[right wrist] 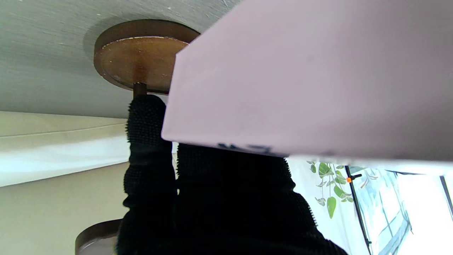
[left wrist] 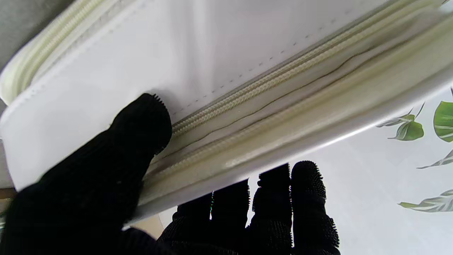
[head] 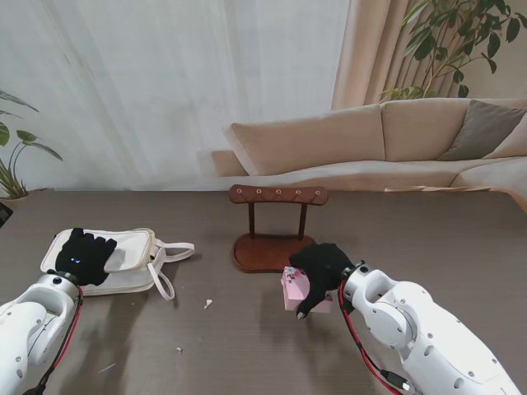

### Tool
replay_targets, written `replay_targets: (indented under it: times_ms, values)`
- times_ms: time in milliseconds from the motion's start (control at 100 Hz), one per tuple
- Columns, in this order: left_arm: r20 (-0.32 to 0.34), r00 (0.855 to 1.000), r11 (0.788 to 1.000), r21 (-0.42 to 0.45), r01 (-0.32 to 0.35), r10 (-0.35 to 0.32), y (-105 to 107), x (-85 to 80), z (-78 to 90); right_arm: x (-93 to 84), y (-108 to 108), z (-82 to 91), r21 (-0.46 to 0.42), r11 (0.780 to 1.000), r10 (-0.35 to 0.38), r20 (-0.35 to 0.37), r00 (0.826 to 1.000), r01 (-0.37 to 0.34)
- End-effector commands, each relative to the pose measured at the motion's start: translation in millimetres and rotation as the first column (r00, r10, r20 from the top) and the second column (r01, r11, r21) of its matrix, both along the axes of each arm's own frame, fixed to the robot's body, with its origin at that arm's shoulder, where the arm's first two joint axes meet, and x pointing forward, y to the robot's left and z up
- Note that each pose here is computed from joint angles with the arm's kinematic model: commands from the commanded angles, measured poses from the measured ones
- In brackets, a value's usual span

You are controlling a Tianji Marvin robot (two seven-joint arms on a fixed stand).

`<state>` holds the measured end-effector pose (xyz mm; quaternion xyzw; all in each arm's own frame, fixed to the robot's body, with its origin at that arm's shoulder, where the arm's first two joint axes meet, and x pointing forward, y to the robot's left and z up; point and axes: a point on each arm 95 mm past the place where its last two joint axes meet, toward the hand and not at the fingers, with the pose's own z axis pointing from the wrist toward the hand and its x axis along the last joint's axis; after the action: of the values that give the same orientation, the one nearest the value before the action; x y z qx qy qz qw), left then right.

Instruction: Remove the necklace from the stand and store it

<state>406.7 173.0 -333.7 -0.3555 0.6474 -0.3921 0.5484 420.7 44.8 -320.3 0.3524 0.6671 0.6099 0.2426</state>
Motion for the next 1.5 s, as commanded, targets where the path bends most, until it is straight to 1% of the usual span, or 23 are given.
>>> replay_targets:
  times_ms: [0,190,250,360,520,660,820,1000,1160,1290,1370,1490]
  values:
    - [-0.03,0.999,1.0,0.005,-0.017,0.017,4,-0.2,-6.2,-0.4,2,-1.5,-0.006,1.0,0.002,-0.009,1.0,-0.002]
    - [-0.016,1.0,1.0,-0.017,0.017,-0.017,4,4.8,-7.8,0.9,1,-2.2,-0.003,1.0,0.0,-0.009,1.0,0.0]
    - [-0.004,0.999,0.999,-0.029,0.034,-0.035,3,6.2,-7.2,1.4,1,-2.5,-0.003,1.0,-0.001,-0.009,1.0,0.001]
    - [0.034,0.997,0.995,-0.078,0.069,-0.067,1,8.4,-4.8,1.9,1,-3.2,-0.003,1.0,-0.002,-0.012,1.0,0.002]
    - [0.06,0.991,0.982,-0.141,0.126,-0.119,-6,6.5,4.8,3.1,0,-4.1,-0.002,1.0,-0.005,-0.015,1.0,0.005]
    - [0.059,0.984,0.97,-0.167,0.177,-0.17,-13,-0.4,16.5,4.4,-1,-4.6,0.001,1.0,-0.008,-0.016,1.0,0.008]
    - [0.057,0.972,0.956,-0.177,0.236,-0.229,-24,-10.0,26.2,6.0,-1,-5.2,0.003,1.0,-0.011,-0.018,1.0,0.012]
    - [0.046,0.955,0.935,-0.195,0.296,-0.292,-39,-19.2,31.5,7.5,-3,-5.9,0.006,1.0,-0.018,-0.017,1.0,0.018]
    - [0.039,0.936,0.911,-0.217,0.351,-0.351,-57,-26.7,32.4,9.4,-5,-6.0,0.01,1.0,-0.027,-0.018,0.999,0.028]
    - [0.026,0.915,0.889,-0.226,0.398,-0.403,-71,-33.9,31.9,10.6,-7,-5.7,0.011,0.999,-0.033,-0.016,0.999,0.033]
    - [0.017,0.905,0.881,-0.222,0.418,-0.425,-76,-38.5,31.8,11.2,-7,-5.7,0.013,0.999,-0.035,-0.014,0.999,0.035]
    - [0.006,0.896,0.874,-0.22,0.434,-0.444,-80,-44.9,32.4,11.5,-7,-6.1,0.015,0.999,-0.037,-0.014,0.999,0.037]
